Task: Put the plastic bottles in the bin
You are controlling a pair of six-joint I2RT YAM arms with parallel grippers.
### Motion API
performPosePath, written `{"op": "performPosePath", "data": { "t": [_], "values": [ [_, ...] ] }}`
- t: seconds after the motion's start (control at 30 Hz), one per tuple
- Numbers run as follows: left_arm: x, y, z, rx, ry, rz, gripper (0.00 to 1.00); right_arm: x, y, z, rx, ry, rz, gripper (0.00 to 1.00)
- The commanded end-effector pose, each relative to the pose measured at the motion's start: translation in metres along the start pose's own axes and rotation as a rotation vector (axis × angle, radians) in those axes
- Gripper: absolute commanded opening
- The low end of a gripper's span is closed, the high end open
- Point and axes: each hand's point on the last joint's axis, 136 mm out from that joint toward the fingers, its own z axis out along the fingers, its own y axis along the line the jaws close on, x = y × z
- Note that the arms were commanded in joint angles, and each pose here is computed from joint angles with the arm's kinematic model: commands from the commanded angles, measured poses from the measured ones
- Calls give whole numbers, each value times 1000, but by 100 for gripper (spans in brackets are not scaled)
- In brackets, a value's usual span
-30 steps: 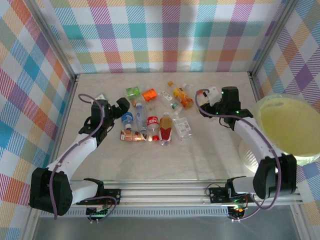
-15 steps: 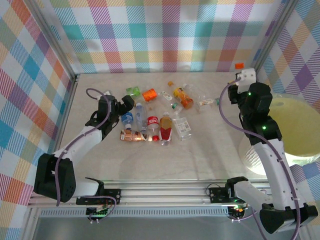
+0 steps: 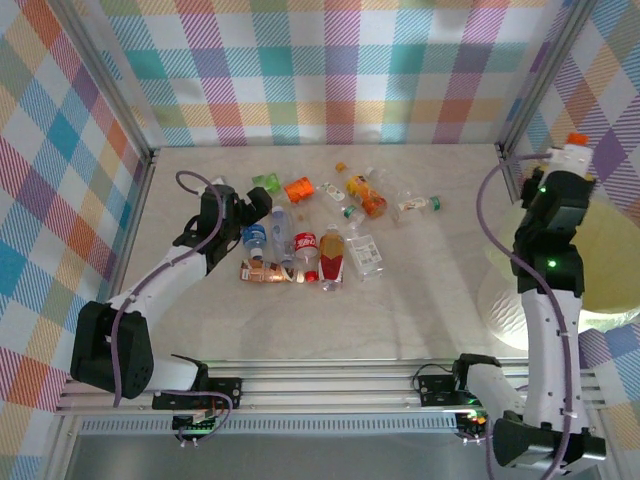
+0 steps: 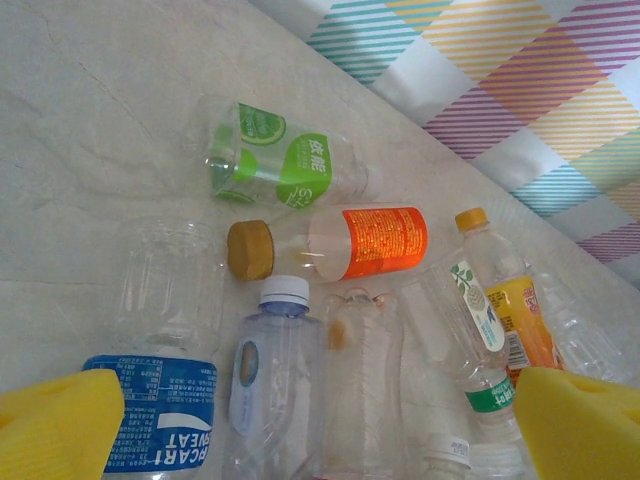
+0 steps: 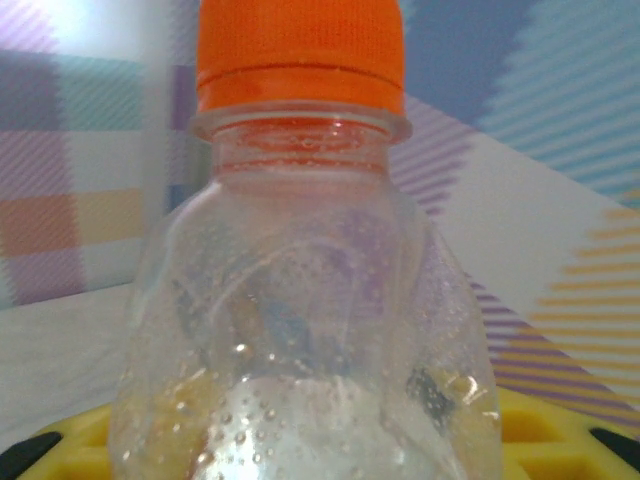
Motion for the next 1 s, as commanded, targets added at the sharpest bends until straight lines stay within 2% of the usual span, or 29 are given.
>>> {"op": "performPosePath", "data": {
  "t": [0.0, 0.2, 0.4, 0.77, 0.97],
  "values": [
    [-5, -11, -1, 6, -9, -1, 100, 21, -25, 5, 49, 81, 175, 35],
    [-1, -11, 1, 2, 5, 4, 100, 94, -39, 23, 140, 204, 329, 37],
    [2, -6, -1, -23, 14, 19, 100, 137, -26, 37, 81, 307, 495, 38],
    [0, 8, -4, -91, -10, 30, 100, 134, 17, 54, -135, 334, 593, 38],
    [1, 9, 3, -101, -2, 21, 100, 131, 39, 63, -252, 354, 615, 43]
  ]
}}
